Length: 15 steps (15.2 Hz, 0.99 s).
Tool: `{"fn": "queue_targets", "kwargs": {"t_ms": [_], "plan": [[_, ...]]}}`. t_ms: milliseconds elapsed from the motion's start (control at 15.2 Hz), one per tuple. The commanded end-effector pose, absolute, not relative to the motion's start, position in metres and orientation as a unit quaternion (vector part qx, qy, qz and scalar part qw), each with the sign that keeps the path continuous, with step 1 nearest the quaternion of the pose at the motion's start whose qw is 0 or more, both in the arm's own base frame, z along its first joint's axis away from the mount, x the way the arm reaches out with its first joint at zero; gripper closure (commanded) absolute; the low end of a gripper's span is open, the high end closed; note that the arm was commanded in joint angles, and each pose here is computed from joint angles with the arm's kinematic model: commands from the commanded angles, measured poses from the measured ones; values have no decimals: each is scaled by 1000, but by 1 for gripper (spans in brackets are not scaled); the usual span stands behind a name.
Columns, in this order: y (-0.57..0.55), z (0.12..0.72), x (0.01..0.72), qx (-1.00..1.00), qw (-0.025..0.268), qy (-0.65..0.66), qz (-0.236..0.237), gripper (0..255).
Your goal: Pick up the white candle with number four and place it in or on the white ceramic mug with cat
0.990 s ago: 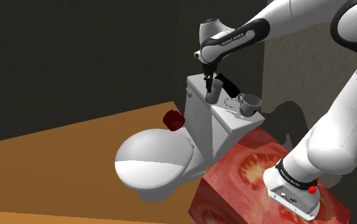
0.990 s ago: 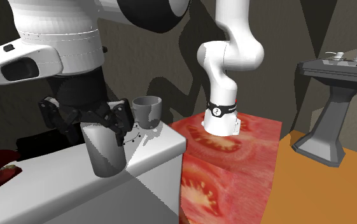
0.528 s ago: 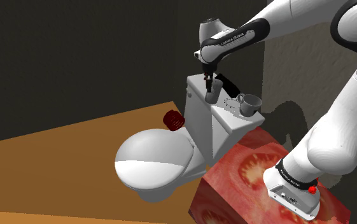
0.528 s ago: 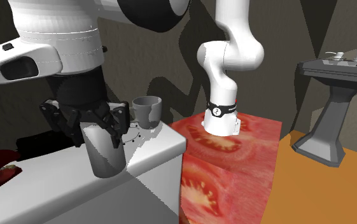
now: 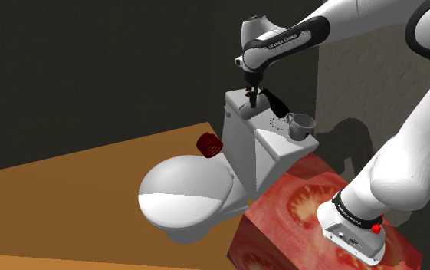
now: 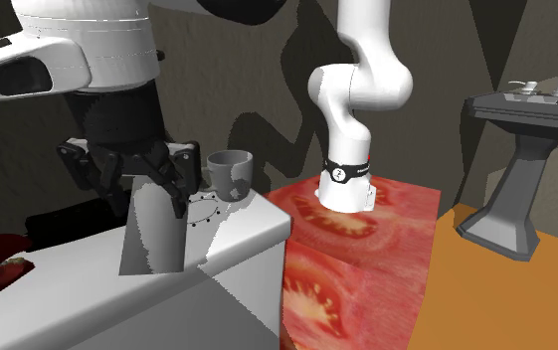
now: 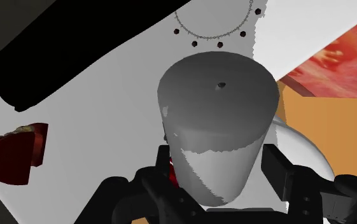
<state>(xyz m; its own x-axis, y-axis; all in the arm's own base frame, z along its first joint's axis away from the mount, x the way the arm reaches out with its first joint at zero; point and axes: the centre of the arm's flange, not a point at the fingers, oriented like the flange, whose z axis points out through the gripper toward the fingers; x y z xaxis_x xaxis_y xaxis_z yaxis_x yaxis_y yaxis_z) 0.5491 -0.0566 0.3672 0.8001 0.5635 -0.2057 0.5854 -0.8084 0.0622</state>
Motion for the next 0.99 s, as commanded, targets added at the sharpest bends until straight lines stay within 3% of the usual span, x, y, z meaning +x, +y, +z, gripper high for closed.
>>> {"fn": "queue_targets", "kwargs": {"t_ms": [0,924], "plan": [[-56,378,550,947,61,303,-89,255],[-56,452,550,947,61,303,-89,255]]}}
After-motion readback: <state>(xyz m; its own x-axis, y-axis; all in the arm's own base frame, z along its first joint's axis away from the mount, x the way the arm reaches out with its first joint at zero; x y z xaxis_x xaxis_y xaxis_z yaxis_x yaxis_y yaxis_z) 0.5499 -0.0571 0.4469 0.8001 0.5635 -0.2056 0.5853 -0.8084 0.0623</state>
